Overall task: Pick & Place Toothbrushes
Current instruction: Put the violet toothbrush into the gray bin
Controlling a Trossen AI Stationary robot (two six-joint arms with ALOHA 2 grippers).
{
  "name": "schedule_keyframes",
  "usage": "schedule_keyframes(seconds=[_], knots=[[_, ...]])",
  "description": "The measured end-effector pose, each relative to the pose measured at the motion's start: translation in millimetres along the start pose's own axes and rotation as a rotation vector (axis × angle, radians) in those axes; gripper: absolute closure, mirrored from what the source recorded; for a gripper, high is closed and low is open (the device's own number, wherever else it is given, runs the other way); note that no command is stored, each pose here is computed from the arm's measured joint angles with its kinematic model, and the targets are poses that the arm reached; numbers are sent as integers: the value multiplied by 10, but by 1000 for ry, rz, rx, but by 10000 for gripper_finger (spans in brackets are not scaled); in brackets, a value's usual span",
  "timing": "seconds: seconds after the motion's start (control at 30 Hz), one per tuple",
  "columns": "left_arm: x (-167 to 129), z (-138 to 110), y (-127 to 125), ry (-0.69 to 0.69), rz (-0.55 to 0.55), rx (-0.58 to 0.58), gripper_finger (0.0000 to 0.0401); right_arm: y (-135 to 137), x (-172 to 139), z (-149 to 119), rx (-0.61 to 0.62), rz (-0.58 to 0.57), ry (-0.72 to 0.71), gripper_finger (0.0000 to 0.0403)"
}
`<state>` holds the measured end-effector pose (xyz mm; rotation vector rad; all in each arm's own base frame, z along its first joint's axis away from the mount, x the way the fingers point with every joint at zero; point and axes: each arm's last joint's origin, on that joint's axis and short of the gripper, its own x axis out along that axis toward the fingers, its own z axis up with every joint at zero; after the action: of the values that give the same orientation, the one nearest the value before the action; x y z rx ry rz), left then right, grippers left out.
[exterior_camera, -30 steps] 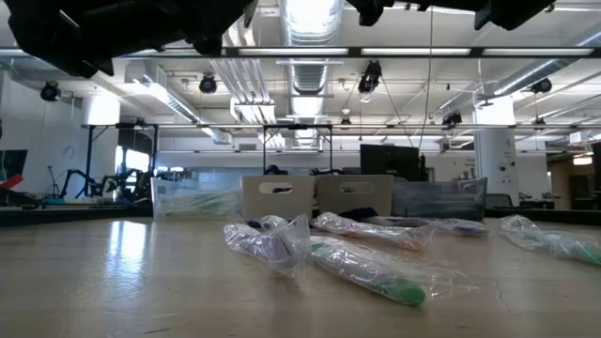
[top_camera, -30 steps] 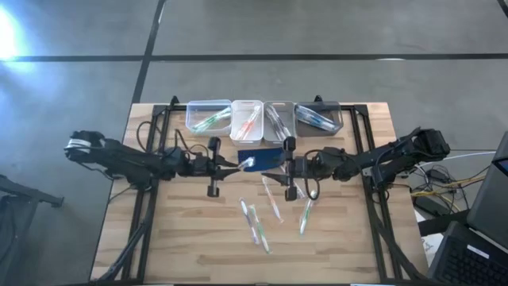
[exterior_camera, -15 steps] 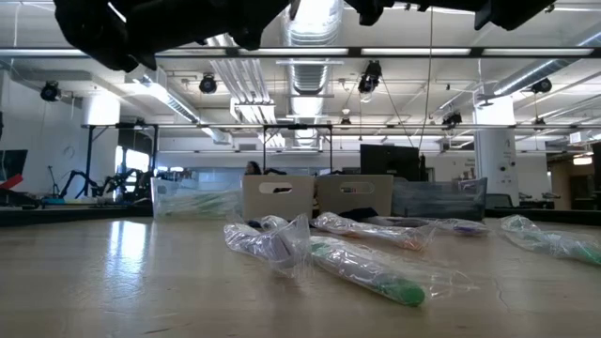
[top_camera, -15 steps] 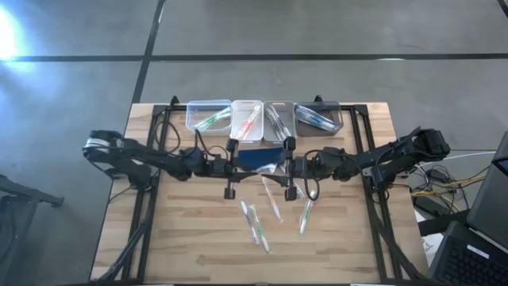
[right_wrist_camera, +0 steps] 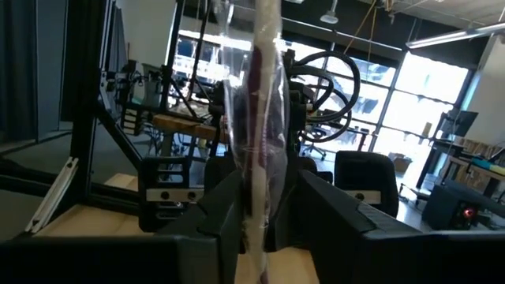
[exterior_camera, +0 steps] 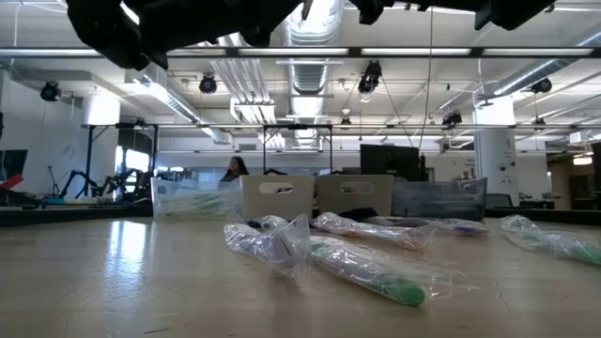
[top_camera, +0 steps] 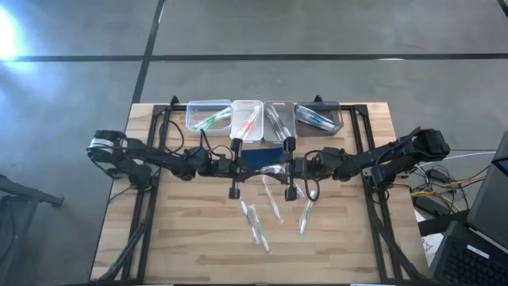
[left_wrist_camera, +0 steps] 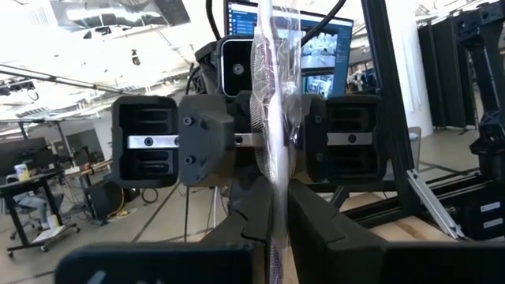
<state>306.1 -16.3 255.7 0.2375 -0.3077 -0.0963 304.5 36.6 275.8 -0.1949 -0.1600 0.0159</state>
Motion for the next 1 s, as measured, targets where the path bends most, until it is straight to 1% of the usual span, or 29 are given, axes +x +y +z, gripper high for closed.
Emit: schedule_keyframes(seconds=[0.2, 0.33, 0.47, 0.6, 0.7, 0.8, 0.9, 1.0], knots=[[-1, -6, 18, 4, 8, 3, 372, 0, 0, 0, -1, 0, -1, 345], [-1, -8, 18, 6, 11, -4, 352, 0, 0, 1, -5, 0, -1, 381], [-2, -19, 15, 18, 5, -24, 318, -1, 0, -1, -4, -1, 0, 378], [-7, -47, 6, 54, -6, -26, 270, -3, -2, 5, -4, -2, -3, 379], [-25, -55, 1, 106, -16, -20, 231, -11, -18, 32, -1, -5, -2, 379], [-66, -53, 3, 193, -30, 21, 205, -34, -56, 72, 15, -23, 18, 379], [-134, -38, 6, 299, -48, 32, 193, -67, -121, 91, 41, -83, 97, 379], [-228, -29, 0, 421, -52, 26, 191, -142, -211, 138, 60, -197, 165, 379]])
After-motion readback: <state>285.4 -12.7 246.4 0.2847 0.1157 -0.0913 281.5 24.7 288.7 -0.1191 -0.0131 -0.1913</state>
